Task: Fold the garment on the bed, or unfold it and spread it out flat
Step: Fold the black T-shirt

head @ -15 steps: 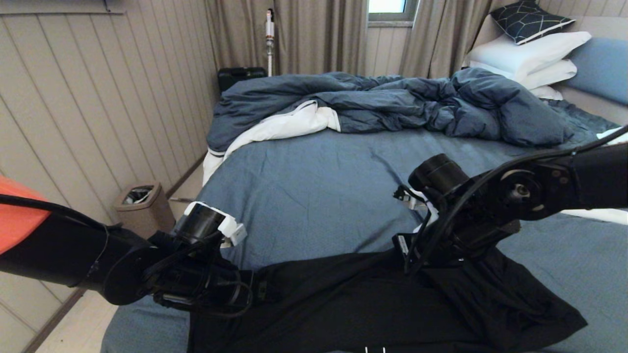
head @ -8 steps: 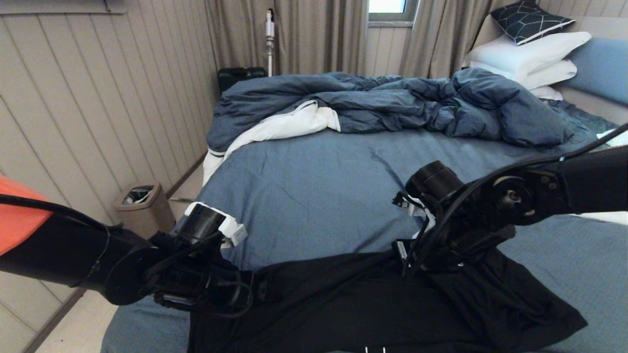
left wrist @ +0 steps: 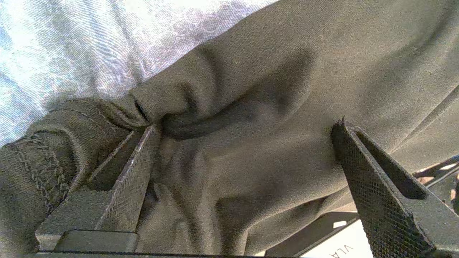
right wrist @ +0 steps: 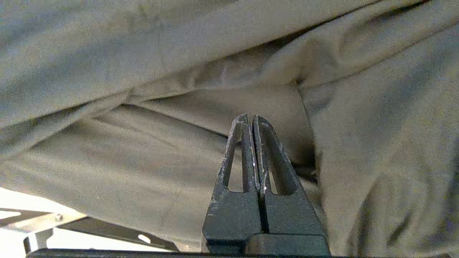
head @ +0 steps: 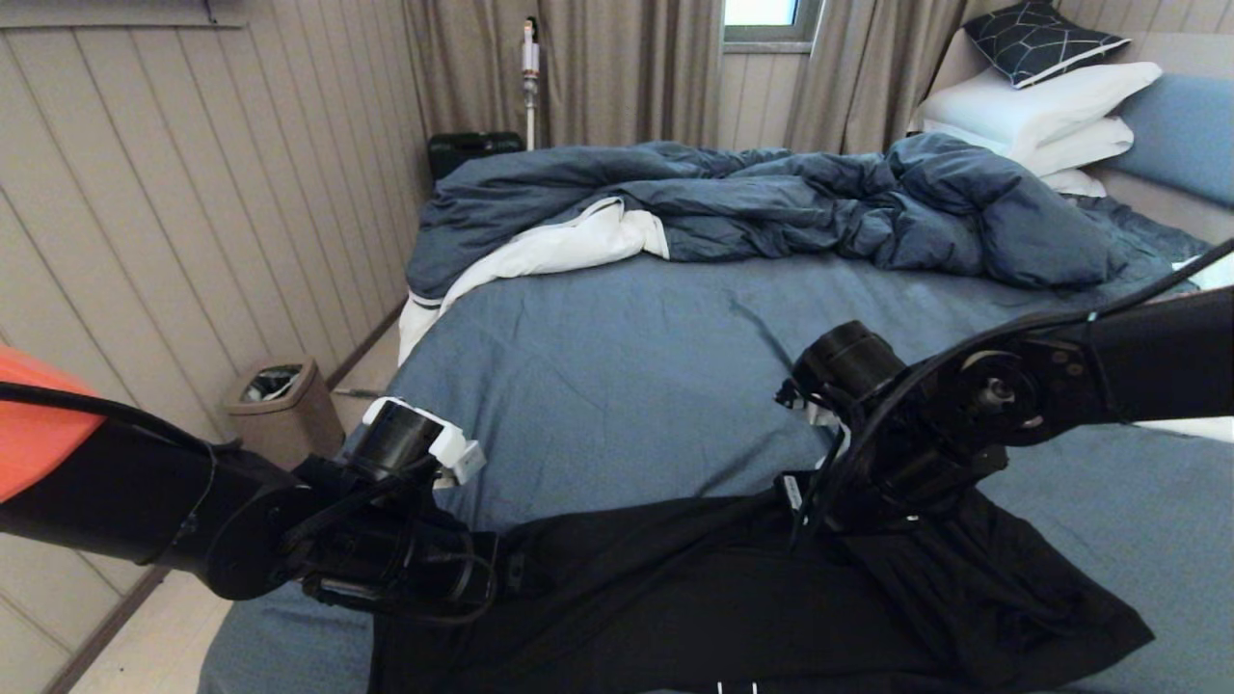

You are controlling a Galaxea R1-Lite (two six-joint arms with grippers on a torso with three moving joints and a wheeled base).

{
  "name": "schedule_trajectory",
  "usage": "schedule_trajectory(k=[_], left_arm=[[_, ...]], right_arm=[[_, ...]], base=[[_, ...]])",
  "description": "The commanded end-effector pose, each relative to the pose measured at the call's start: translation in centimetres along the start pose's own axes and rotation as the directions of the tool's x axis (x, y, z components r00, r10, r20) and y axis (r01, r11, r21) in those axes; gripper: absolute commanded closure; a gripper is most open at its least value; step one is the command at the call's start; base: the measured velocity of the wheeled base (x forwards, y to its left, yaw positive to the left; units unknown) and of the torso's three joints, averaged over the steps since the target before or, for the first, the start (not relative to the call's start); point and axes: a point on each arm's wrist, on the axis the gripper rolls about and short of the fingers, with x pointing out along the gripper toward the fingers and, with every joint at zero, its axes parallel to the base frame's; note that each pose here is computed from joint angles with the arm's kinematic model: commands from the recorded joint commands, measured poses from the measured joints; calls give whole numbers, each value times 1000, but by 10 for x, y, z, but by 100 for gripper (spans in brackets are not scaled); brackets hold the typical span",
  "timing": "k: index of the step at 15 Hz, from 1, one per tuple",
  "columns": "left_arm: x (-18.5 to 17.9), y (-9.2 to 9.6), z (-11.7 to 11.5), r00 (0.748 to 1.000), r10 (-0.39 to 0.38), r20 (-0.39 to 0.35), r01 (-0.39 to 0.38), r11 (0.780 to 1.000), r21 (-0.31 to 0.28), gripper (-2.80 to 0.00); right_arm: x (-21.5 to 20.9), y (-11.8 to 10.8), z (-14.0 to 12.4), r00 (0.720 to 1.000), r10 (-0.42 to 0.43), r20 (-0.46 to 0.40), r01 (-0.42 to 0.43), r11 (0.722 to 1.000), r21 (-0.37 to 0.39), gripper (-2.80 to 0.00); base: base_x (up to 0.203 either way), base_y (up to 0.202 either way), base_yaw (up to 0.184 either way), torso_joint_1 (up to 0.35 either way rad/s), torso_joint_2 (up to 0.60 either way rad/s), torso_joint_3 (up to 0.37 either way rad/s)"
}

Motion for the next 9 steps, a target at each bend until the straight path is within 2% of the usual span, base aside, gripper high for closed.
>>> schedule_trajectory(k=[1,3,4,6,9], left_arm=[[1,0,0,1000,-1,-3,1,1000,-3,-280],[1,0,0,1000,1,-3,-1,1000,-4,-280],[0,0,0,1000,1,0,-1,1000,-4,-280],[0,0,0,1000,0,0,0,1000,-3,-280],[-1,0,0,1000,-1,2,1,1000,-2,-280]], right_arm=[[5,2,2,1000,-1,-7,2,1000,5,0],[3,8,7,1000,11,13,-11,1000,15,0],[1,13,5,1000,13,17,-14,1000,8,-280],[-3,18,5,999,14,33,-14,1000,1,-280],[1,18,9,999,12,35,-14,999,38,-280]], base=[[0,0,0,0,0,0],[0,0,0,0,0,0],[0,0,0,0,0,0],[0,0,0,0,0,0],[0,0,0,0,0,0]])
